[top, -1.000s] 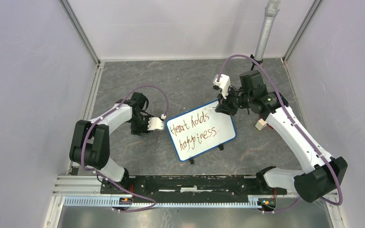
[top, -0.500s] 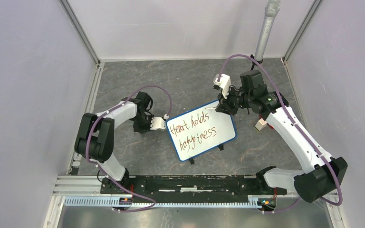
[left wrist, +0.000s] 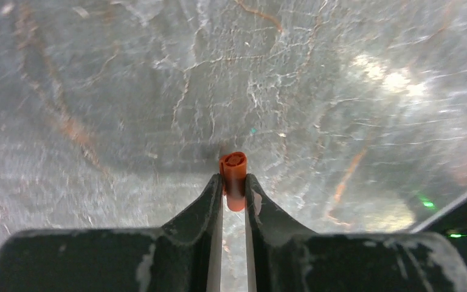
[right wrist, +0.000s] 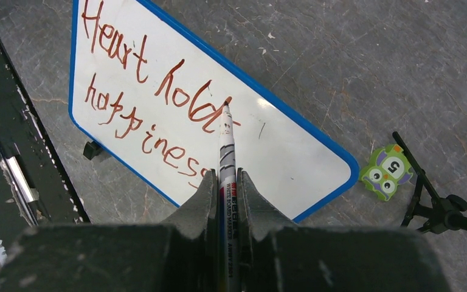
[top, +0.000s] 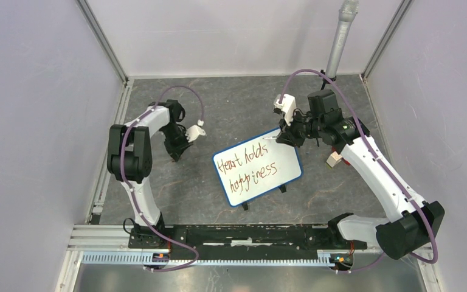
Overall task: Write a sentence on the whiteboard
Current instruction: Pick up the pen cap from the center of the board, then insert the whiteboard marker without the cap into the pen cap.
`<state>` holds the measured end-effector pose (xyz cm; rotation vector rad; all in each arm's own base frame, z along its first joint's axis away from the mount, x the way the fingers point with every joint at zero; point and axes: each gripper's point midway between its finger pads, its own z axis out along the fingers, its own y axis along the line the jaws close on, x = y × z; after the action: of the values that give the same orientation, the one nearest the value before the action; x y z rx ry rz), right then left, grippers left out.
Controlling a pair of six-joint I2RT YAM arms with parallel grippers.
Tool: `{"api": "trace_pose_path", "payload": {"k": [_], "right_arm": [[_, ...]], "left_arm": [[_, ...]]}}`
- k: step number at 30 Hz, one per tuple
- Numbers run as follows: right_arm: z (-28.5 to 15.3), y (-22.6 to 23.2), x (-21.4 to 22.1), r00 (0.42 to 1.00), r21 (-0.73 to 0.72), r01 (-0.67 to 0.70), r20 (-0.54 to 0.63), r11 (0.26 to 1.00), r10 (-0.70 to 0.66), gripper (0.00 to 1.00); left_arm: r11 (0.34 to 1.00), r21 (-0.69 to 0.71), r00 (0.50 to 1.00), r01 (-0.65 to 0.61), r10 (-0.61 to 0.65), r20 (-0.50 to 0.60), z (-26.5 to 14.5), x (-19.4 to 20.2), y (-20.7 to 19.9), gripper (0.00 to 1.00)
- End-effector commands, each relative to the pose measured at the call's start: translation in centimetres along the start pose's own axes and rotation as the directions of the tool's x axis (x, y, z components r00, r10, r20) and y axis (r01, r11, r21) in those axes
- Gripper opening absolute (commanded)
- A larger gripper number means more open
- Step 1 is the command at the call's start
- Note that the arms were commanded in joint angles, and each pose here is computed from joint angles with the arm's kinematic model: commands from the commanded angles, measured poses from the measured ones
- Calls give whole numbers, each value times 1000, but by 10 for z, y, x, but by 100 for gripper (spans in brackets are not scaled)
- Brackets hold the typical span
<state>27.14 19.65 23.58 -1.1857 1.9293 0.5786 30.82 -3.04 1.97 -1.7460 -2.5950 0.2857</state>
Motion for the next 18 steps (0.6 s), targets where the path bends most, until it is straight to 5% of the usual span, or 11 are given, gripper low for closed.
{"api": "trace_pose_path", "payload": {"k": [1, 6, 10, 18], "right_arm": [[-2, -6, -20, 997, 26, -8, 76, 1000, 6, 0], [2, -2, -40, 984, -5, -40, 175, 999, 40, 0], [2, -2, -63, 951, -15, -81, 299, 997, 82, 0], [-28, -30, -141, 889, 110, -26, 456, 994, -28, 0]], "left_arm": [[974, 111, 945, 199, -221, 240, -44, -44, -15, 6], [953, 200, 805, 228, -300, 512, -114, -94, -32, 4], [925, 300, 624, 233, -379, 683, -183, -135, -48, 2], [827, 471, 257, 307, -548, 796, -301, -182, -49, 2]]}}
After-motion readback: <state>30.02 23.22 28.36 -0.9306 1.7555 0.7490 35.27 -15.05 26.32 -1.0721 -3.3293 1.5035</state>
